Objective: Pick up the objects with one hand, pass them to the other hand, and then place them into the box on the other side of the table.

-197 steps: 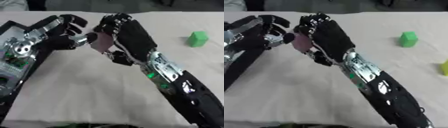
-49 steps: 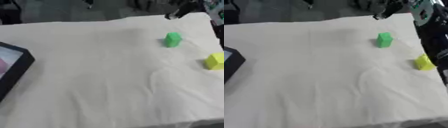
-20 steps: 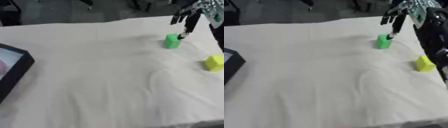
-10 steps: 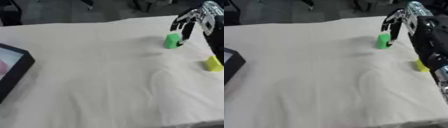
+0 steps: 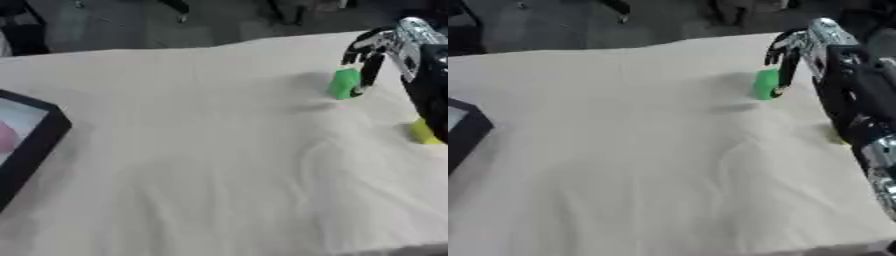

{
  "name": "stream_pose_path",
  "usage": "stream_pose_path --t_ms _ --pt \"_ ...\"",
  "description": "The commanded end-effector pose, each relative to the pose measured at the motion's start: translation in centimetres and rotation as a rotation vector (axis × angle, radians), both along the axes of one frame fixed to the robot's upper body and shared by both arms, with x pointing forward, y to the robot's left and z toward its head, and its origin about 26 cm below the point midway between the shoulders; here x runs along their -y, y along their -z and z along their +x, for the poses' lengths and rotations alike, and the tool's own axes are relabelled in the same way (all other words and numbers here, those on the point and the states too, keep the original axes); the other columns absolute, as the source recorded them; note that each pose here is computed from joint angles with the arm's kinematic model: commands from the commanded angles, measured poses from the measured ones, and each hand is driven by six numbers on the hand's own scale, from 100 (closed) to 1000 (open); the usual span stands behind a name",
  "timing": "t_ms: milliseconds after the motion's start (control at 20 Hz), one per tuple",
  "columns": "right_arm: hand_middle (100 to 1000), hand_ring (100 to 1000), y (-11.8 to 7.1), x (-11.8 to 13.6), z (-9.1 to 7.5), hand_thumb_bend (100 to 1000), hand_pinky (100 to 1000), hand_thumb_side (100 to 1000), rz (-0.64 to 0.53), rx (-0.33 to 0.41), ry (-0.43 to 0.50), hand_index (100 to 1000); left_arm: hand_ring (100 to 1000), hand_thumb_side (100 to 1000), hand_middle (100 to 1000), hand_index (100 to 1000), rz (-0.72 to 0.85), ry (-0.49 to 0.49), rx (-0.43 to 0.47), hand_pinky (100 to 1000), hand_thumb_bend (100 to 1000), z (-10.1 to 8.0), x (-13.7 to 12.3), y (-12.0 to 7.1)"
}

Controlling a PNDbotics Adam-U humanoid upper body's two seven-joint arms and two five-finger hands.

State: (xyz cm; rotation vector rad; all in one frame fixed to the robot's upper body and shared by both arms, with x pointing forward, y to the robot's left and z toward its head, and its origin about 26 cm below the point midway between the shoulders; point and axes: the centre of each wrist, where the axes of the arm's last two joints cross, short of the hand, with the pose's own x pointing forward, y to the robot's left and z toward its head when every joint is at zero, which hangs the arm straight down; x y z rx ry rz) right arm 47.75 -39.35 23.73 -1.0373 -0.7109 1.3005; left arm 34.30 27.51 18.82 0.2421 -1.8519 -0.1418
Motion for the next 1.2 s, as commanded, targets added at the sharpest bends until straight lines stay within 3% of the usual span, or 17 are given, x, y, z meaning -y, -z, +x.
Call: stream_pose_path --t_ms 50,500,600,800,1000,1200 --pt "845 893 -0.7 0.8 -0.1 462 877 100 -0.014 0.059 0.033 869 725 630 712 804 0.011 0.003 0.041 775 233 -0.1 0.1 -1.2" --pt "779 849 1.1 0.5 0.2 399 855 100 0.018 0.056 0.037 802 725 630 708 800 0.004 0.002 0.046 776 228 -0.1 0.2 -1.4" --pt "639 775 1.1 0.3 0.2 288 824 100 0.018 0.078 0.038 684 725 631 707 798 0.003 0.0 0.045 776 227 -0.1 0.2 -1.3" --pt "503 691 0.2 -0.2 0.2 135 790 100 0.027 0.192 0.034 569 723 630 704 796 0.004 -0.003 0.047 776 225 -0.1 0.2 -1.4" --pt "487 660 -2.9 -1.2 -0.3 100 783 100 0.047 0.37 -0.048 561 722 630 703 797 0.009 -0.005 0.051 776 224 -0.1 0.1 -1.6" --pt "501 645 -6.1 -3.0 -1.0 100 774 100 0.041 0.534 -0.2 562 723 631 704 797 0.012 -0.003 0.05 777 224 0.0 0.1 -1.7"
